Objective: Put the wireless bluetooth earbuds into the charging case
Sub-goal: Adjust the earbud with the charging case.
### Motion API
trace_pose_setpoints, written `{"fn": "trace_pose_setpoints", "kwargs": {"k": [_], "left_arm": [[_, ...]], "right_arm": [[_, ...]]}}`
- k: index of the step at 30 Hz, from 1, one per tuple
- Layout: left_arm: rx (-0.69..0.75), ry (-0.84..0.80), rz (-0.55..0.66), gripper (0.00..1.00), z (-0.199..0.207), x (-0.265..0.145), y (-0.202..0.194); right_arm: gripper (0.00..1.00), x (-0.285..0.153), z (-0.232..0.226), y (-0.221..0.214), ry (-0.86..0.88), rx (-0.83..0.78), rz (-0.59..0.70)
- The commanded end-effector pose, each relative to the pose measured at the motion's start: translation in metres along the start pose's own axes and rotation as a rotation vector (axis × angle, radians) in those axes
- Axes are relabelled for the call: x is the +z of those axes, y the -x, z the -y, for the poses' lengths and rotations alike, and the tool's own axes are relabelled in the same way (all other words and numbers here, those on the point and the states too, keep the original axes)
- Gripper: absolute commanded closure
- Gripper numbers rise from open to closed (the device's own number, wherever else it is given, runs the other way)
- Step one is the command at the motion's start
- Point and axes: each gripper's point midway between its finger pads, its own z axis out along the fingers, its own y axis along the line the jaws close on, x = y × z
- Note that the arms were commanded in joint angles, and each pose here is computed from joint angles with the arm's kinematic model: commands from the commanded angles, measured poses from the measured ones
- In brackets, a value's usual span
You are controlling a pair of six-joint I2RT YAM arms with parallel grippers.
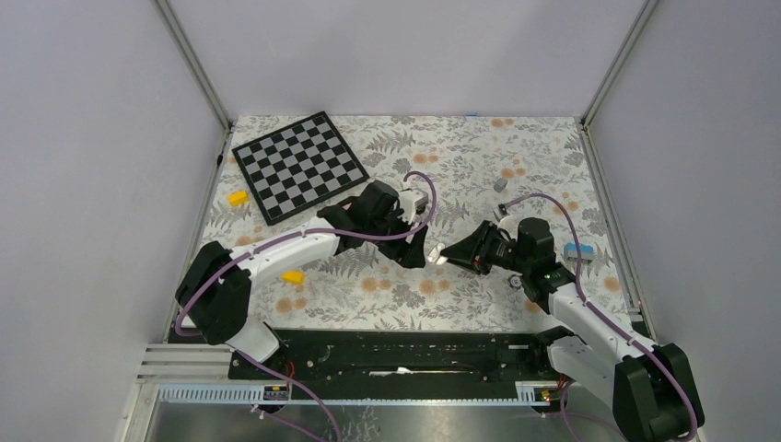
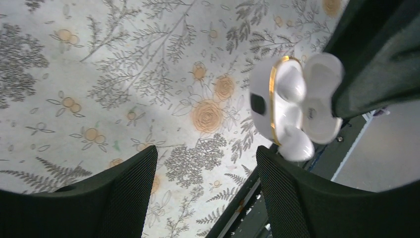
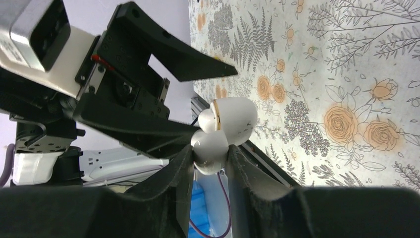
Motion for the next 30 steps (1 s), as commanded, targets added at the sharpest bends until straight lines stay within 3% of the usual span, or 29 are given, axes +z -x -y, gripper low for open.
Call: {"fn": "trace_pose_setpoints", "kwargs": {"k": [1,16,23,30], "left_arm": [[0.045,0.023,0.107,0.25,-0.005,-0.010,0.037],[0.017,0.024,0.100,0.25,0.002,-0.027,0.035],[0.037,-0.100,-0.018,0.25,0.022,-0.033,0.006],[0.051,-0.166,-0.021,0.25,0.034,-0.034,0.010]], "right_arm": [[1.00,-0.003,-0.010,-0.009,0.045,-0.031,-0.052],[1.00,-0.003,-0.009,-0.010,0.040,-0.031,-0.053],[1.00,-0.001,-0.008,-0.008,0.034,-0.029,-0.051],[1.00,-0.001,-0.012,-0.007,0.038,-0.036,-0.051]]}}
